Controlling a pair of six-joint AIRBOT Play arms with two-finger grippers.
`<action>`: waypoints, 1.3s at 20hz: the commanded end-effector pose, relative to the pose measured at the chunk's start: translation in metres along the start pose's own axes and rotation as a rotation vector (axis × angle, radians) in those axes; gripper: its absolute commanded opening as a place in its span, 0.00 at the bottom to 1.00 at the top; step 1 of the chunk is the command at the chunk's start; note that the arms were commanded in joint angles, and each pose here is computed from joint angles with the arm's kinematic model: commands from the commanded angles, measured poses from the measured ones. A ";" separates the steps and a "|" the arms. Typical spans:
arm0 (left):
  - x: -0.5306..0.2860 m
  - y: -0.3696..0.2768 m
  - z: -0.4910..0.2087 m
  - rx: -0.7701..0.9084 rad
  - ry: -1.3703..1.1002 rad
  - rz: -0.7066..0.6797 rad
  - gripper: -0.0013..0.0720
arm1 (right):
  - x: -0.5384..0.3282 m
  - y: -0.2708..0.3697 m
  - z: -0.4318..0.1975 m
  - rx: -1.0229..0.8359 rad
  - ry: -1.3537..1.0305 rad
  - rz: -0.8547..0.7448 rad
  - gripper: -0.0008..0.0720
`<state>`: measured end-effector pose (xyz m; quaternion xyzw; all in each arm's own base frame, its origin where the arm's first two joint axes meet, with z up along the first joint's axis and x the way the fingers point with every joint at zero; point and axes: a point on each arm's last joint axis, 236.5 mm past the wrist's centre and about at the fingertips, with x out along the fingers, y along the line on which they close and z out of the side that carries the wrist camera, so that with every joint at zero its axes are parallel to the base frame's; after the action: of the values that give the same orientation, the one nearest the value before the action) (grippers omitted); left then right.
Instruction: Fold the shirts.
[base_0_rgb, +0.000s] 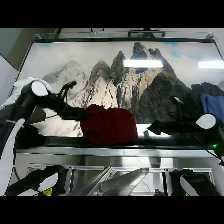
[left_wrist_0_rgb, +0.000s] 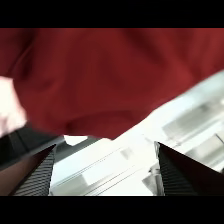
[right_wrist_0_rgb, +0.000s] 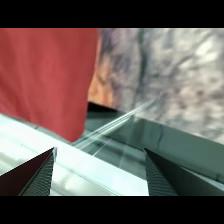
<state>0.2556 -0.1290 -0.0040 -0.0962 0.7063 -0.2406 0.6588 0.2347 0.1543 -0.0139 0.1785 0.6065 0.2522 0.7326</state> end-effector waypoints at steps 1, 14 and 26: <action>0.041 0.032 -0.027 -0.119 -0.040 -0.051 0.99 | 0.038 0.017 -0.011 -0.016 0.084 0.119 0.84; 0.065 0.011 0.034 -0.102 -0.075 -0.278 0.26 | 0.120 0.049 -0.009 0.079 0.155 0.374 0.37; -0.194 -0.171 0.077 0.367 -0.595 -0.599 0.01 | -0.088 0.198 0.118 -0.435 -0.213 0.607 0.04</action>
<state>0.3374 -0.1872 0.1138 -0.2324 0.5039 -0.4174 0.7196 0.3034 0.2800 0.0766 0.2526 0.4741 0.5056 0.6751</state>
